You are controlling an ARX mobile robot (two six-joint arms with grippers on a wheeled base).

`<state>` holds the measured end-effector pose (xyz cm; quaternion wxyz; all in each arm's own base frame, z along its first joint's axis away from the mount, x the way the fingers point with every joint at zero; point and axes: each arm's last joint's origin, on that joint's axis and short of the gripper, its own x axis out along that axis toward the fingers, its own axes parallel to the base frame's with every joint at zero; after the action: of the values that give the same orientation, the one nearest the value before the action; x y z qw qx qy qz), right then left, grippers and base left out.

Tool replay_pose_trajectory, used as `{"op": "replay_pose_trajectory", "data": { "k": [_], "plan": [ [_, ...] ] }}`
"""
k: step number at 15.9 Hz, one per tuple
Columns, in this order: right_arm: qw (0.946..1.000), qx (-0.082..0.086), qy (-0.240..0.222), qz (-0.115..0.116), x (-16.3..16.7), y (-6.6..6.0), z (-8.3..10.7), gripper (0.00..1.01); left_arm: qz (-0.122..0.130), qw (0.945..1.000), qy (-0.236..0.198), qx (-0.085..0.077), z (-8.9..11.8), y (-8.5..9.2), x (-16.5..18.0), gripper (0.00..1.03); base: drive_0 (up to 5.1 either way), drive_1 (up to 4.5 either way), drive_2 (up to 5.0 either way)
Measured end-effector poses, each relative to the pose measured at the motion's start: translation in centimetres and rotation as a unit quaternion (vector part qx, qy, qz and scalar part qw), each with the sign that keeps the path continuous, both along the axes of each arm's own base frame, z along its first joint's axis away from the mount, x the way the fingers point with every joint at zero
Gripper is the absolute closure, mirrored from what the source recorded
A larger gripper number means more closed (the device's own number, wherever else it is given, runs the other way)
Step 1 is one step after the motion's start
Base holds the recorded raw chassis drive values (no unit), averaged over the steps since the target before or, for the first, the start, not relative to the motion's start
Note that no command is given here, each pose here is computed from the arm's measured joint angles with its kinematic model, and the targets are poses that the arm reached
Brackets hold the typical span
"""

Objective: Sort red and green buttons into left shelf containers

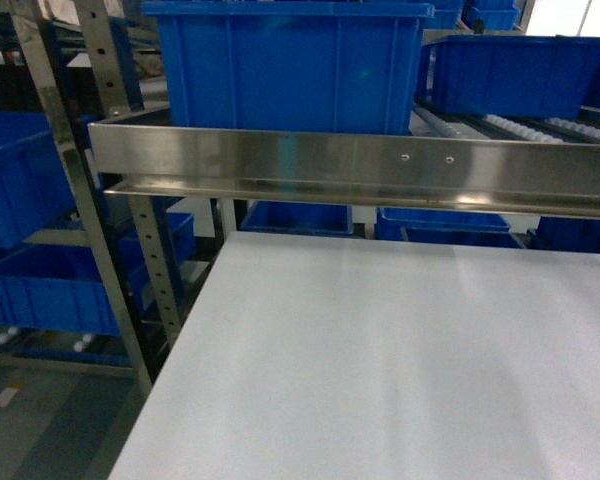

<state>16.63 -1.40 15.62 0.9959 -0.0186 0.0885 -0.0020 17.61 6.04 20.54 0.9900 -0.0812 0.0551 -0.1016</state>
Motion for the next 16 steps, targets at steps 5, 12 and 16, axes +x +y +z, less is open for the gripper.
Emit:
{"op": "replay_pose_trajectory", "data": {
  "k": [5, 12, 16],
  "plan": [
    [1.0, 0.0, 0.001, 0.0, 0.0, 0.0, -0.02, 0.74, 0.0, 1.0, 0.001, 0.0, -0.01, 0.0, 0.0, 0.79, -5.0, 2.46, 2.5],
    [1.0, 0.0, 0.002, 0.0, -0.01, 0.0, -0.04, 0.74, 0.0, 1.0, 0.0, 0.0, -0.01, 0.0, 0.0, 0.79, -5.0, 2.41, 2.4],
    [1.0, 0.0, 0.002, 0.0, 0.0, 0.01, -0.04, 0.74, 0.0, 1.0, -0.001, 0.0, 0.02, 0.0, 0.0, 0.79, -4.9, 2.85, 2.0]
  ]
}}
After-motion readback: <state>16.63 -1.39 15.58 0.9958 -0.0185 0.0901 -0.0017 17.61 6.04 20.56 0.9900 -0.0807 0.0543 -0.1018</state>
